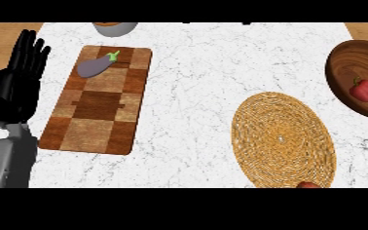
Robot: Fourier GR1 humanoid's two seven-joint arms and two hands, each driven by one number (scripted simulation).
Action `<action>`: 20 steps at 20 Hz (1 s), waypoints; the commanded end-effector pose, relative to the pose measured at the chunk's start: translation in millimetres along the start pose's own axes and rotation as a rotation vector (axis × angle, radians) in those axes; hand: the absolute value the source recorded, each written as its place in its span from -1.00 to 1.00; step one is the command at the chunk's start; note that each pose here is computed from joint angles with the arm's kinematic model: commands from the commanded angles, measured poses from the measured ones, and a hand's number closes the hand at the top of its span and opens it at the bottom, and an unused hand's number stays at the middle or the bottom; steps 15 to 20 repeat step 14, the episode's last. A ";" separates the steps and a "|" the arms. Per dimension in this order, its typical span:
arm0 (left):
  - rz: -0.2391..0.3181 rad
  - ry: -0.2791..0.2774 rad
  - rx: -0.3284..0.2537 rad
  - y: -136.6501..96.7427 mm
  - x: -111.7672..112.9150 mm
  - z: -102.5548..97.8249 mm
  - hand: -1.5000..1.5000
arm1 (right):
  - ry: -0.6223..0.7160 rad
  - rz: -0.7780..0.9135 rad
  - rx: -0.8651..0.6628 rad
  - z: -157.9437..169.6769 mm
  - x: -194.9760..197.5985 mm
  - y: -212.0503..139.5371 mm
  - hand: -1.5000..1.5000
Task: Pick the bell pepper from the placemat and place it in the bowl
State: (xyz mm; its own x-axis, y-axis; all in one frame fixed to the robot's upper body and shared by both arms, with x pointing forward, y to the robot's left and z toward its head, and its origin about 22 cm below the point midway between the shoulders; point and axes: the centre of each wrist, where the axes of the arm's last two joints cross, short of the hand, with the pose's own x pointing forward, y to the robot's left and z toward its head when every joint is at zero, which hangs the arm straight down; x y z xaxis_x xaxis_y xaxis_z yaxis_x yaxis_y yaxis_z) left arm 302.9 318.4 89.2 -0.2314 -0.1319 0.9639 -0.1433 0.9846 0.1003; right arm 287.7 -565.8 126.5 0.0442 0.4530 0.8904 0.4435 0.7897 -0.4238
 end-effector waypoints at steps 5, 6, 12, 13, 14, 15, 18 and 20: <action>0.004 -0.001 0.010 6.8 5.0 -4.1 0.00 | 0.011 -0.115 -0.102 35.2 -8.7 -70.7 -1.00; 0.004 -0.012 -0.016 0.0 0.8 -0.5 0.00 | 0.026 -0.130 -0.105 32.0 -4.8 -70.4 -1.00; 0.024 -0.010 0.016 8.8 -0.2 5.8 0.00 | -0.005 -0.152 -0.103 64.8 -22.4 -101.5 -1.00; -0.006 -0.019 0.031 9.6 1.5 2.3 0.00 | -0.007 -0.157 -0.096 65.8 -22.9 -102.4 -1.00; 0.000 0.004 0.011 8.7 -2.7 9.2 0.00 | -0.013 -0.162 -0.098 68.4 -21.3 -108.2 -1.00; 0.000 0.004 0.011 8.7 -2.7 9.2 0.00 | -0.013 -0.162 -0.098 68.4 -21.3 -108.2 -1.00; 0.000 0.004 0.011 8.7 -2.7 9.2 0.00 | -0.013 -0.162 -0.098 68.4 -21.3 -108.2 -1.00; 0.000 0.004 0.011 8.7 -2.7 9.2 0.00 | -0.013 -0.162 -0.098 68.4 -21.3 -108.2 -1.00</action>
